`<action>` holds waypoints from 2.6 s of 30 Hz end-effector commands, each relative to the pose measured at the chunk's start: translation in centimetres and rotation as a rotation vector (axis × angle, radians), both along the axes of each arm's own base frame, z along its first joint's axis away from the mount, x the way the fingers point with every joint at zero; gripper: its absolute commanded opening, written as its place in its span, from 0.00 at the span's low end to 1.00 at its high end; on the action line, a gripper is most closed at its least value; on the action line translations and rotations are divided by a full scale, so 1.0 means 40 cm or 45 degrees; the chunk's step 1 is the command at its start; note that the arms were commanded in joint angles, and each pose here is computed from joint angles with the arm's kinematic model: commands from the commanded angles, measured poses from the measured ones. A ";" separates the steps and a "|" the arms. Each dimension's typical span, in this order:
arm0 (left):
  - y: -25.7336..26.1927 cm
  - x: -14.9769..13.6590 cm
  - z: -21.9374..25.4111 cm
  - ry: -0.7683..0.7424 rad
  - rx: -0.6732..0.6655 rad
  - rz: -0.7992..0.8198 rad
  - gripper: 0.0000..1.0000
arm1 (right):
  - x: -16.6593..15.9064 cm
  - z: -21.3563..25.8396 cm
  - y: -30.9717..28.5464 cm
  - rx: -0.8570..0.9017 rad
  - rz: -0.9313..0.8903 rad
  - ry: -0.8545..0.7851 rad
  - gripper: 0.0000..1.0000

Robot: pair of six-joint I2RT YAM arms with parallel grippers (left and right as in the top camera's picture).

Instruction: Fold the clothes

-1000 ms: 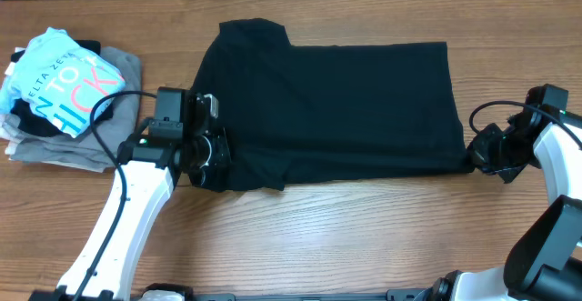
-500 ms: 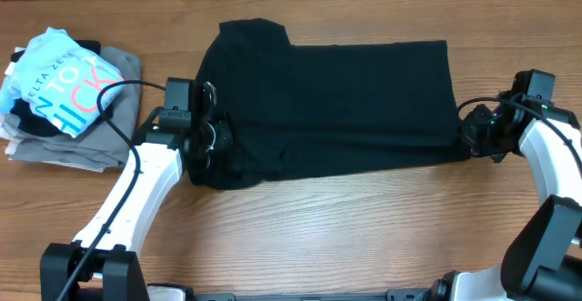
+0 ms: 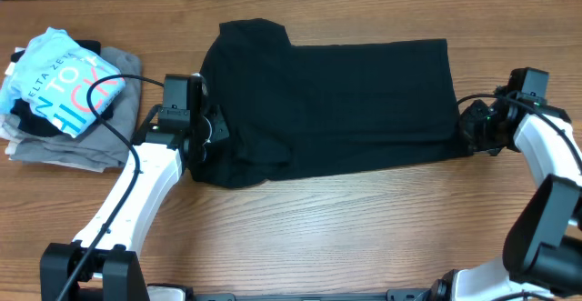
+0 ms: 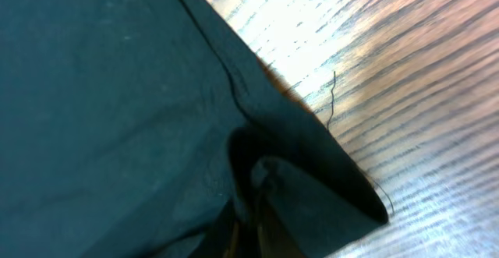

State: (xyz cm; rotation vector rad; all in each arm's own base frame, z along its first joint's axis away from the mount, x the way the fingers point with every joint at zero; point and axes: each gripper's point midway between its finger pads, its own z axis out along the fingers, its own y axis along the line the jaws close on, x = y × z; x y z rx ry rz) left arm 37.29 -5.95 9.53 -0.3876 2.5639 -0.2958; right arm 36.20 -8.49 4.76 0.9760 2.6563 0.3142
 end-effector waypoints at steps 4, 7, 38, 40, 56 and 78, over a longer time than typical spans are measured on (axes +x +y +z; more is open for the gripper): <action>-0.045 0.006 0.013 -0.001 -0.132 -0.056 0.29 | 0.047 -0.024 0.013 -0.029 0.036 -0.045 0.11; -0.049 0.004 0.012 0.005 -0.142 -0.062 0.29 | 0.078 -0.017 0.015 -0.051 0.049 -0.106 0.11; -0.171 -0.097 -0.101 0.253 -0.084 -0.240 0.50 | -0.073 -0.137 -0.004 -0.144 -0.060 0.159 0.30; -0.173 -0.091 -0.130 0.276 -0.081 -0.239 0.52 | -0.073 -0.137 -0.004 -0.144 -0.060 0.159 0.30; -0.079 0.117 -0.003 -0.002 -0.153 -0.082 0.04 | -0.075 -0.137 -0.004 -0.144 -0.056 0.163 0.30; -0.166 0.008 -0.080 0.240 -0.157 -0.241 0.34 | -0.044 -0.061 -0.010 -0.135 -0.054 0.178 0.35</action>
